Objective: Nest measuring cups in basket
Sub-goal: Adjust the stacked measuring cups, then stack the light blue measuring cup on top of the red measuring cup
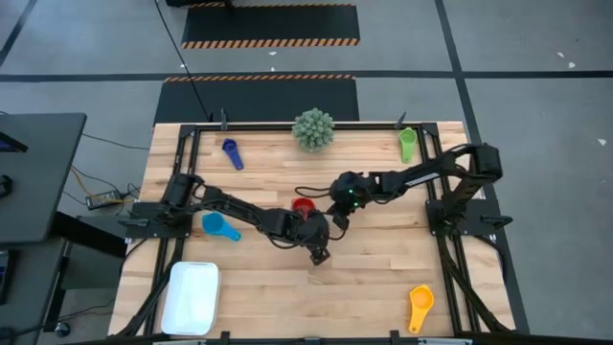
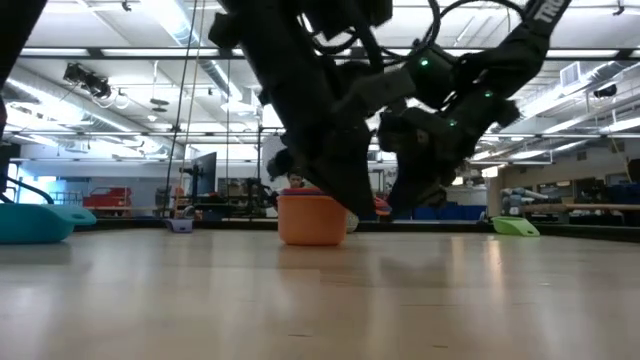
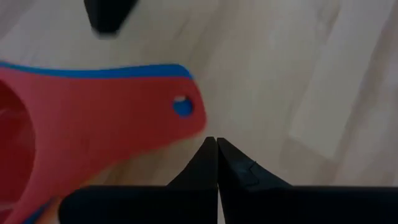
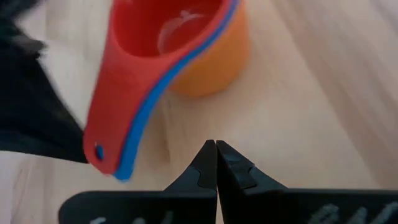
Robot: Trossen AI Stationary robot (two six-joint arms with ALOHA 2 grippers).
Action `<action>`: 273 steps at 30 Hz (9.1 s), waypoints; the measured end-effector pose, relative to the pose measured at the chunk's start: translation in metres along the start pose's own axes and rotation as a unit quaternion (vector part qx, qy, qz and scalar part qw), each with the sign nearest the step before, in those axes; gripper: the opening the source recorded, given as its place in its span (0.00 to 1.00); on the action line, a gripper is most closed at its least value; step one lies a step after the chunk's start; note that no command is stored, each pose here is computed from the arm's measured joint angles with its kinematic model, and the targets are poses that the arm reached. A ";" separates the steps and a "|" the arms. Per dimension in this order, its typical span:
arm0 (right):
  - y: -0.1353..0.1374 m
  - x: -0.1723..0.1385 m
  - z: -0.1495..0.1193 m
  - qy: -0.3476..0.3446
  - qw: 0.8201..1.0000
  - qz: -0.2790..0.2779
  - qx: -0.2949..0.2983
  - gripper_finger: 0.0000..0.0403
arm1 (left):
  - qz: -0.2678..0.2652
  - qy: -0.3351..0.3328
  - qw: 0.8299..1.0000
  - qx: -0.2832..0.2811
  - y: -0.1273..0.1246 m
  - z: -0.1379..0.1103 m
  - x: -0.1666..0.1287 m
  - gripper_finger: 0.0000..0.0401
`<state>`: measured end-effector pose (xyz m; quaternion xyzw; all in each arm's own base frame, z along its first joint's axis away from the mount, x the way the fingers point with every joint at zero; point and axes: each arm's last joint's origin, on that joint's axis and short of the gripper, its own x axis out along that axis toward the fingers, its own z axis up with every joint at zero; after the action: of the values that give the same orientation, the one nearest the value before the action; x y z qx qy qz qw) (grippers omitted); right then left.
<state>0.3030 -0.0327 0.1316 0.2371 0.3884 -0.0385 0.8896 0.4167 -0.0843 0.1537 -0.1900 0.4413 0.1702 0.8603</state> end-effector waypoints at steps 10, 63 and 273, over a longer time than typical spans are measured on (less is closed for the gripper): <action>0.010 0.022 0.017 0.028 0.997 0.056 -0.044 0.00 | 0.015 0.017 1.000 -0.001 0.012 0.002 0.007 0.00; 0.005 -0.022 0.026 0.046 0.995 -0.018 -0.089 0.00 | 0.089 0.044 0.993 0.064 0.006 0.008 -0.027 0.00; 0.058 -0.209 -0.019 -0.027 0.991 -0.083 -0.100 0.00 | 0.218 0.330 0.911 -0.119 0.118 -0.137 -0.130 0.29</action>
<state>0.1599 0.0030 0.2917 0.1131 0.3842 -0.0795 0.9128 0.1956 -0.0631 0.1664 -0.2355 0.7067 0.3325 0.5784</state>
